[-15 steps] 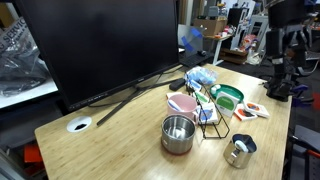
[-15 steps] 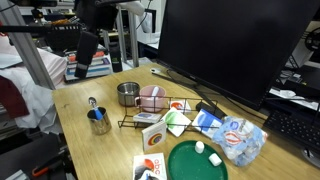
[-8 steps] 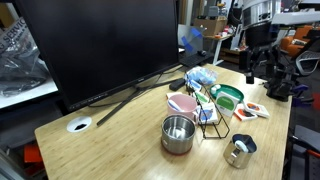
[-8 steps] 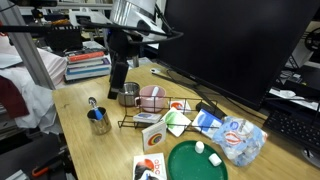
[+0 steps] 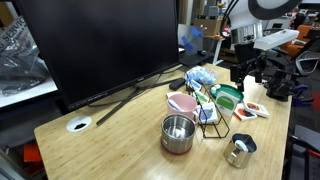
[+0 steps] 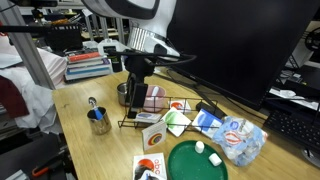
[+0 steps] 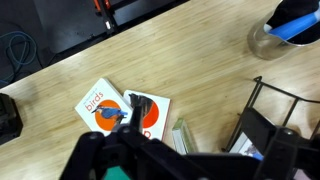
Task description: Move the book to the left
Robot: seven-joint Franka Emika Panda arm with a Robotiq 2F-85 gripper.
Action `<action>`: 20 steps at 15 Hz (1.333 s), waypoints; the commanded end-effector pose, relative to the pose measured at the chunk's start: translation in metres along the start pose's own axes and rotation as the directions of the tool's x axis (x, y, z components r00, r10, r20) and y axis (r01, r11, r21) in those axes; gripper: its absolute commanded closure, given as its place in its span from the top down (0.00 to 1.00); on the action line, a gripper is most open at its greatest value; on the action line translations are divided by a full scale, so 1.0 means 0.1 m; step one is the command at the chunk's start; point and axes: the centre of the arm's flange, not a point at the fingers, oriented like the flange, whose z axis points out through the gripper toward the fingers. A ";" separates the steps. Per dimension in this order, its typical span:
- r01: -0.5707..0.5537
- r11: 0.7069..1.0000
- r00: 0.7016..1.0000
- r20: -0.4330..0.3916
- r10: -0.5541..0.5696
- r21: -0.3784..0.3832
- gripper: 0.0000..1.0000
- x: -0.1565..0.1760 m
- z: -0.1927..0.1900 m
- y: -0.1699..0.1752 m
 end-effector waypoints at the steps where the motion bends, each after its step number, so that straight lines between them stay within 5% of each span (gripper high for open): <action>1: 0.000 1.000 1.000 -0.002 0.000 0.001 1.00 0.00 -0.01 0.00; 11: 0.077 0.997 0.993 -0.091 -0.075 0.027 1.00 0.26 0.09 -0.06; 20: 0.152 0.988 0.987 -0.052 -0.150 0.030 1.00 0.62 0.50 0.05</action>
